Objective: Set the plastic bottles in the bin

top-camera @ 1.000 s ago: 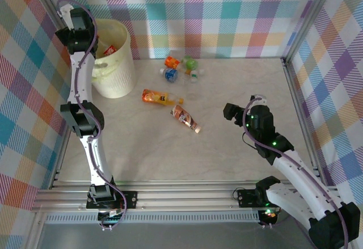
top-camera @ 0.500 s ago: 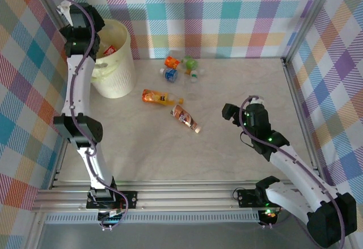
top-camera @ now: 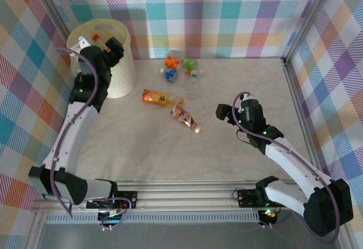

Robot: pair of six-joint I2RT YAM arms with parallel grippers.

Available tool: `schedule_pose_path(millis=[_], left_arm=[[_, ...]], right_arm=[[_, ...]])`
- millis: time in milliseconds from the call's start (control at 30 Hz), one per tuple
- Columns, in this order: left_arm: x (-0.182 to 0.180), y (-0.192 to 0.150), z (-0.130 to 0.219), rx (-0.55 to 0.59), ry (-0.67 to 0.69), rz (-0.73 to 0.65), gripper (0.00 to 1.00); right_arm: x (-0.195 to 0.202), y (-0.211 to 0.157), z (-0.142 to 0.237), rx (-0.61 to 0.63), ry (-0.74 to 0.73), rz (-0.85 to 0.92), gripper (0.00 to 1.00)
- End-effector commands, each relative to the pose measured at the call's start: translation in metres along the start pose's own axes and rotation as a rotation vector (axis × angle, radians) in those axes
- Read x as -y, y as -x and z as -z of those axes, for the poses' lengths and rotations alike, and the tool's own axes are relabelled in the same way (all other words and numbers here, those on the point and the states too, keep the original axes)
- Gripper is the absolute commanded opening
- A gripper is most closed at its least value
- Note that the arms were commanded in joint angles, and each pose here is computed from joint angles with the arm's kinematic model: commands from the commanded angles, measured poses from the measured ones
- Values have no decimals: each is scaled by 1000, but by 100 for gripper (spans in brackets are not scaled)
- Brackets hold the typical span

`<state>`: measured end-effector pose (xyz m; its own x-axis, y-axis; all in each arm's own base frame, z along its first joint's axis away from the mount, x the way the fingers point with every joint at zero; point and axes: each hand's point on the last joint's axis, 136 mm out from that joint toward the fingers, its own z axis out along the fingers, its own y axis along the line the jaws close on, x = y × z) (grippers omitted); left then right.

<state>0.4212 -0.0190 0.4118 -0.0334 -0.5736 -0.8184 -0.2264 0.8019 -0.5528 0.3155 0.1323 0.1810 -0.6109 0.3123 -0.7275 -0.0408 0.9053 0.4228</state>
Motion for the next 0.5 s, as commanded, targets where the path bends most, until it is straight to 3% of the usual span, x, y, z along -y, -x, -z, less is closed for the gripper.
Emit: schedule_pose_path(millis=[0, 267, 467], left_arm=[[10, -28, 21, -83, -59, 76, 100], [-17, -137, 38, -400, -18, 227, 100], [-32, -205, 30, -546, 56, 338, 100]], right_arm=[[-19, 20, 2, 43, 69, 3, 100], [-24, 25, 1, 74, 95, -8, 100], [-31, 24, 1, 79, 139, 30, 100]])
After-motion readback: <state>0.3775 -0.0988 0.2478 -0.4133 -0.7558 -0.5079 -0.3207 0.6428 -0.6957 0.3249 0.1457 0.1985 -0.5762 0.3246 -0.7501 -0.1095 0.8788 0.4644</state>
